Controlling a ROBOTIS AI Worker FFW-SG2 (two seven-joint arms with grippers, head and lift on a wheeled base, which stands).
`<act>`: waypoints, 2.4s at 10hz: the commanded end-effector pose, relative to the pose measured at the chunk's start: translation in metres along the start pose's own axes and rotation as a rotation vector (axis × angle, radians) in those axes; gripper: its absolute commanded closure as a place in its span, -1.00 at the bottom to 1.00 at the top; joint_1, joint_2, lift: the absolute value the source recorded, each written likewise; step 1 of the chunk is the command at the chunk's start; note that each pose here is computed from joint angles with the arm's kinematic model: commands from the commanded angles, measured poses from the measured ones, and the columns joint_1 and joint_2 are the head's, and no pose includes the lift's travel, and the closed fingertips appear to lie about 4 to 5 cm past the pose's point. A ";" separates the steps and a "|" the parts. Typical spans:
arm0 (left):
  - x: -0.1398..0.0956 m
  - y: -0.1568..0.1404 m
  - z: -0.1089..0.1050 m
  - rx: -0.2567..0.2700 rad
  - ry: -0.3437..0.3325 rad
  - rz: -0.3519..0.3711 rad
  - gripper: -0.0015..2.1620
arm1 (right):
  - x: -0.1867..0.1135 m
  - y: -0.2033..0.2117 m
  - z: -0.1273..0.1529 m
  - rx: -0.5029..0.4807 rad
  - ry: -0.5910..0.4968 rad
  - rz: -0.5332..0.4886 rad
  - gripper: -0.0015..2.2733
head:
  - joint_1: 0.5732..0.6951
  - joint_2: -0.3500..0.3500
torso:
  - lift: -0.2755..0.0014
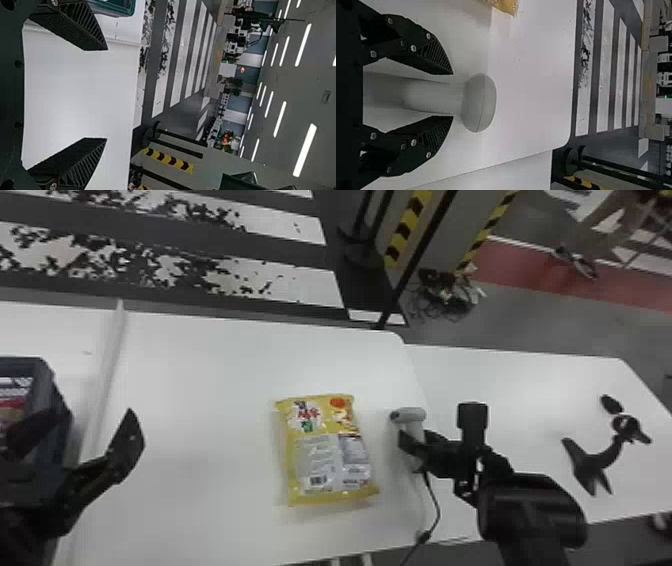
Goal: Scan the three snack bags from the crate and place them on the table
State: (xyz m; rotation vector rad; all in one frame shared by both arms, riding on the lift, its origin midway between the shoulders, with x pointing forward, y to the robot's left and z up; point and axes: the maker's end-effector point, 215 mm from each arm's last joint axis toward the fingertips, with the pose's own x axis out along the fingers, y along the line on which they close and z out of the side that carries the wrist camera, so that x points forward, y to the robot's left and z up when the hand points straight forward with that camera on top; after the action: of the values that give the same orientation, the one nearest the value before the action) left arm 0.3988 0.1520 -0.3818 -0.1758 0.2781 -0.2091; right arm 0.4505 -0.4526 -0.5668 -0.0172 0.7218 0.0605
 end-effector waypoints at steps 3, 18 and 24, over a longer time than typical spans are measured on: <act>0.001 -0.006 0.000 0.008 0.002 -0.016 -0.95 | -0.012 0.003 -0.006 0.024 -0.032 -0.007 0.95 | 1.00 -1.00 | 0.54; -0.011 -0.014 0.014 0.023 -0.031 -0.022 -0.95 | -0.159 0.171 -0.004 0.159 -0.093 0.135 0.96 | 1.00 -0.81 | 0.54; -0.016 -0.024 0.035 0.055 -0.069 -0.029 -0.95 | -0.172 0.244 -0.046 0.158 0.005 0.244 0.97 | 1.00 -0.46 | 0.54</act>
State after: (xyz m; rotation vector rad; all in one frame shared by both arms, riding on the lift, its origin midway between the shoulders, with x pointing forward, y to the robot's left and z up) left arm 0.3899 0.1375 -0.3424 -0.1343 0.2047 -0.2371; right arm 0.2778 -0.2240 -0.4848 0.2248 0.7265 0.2279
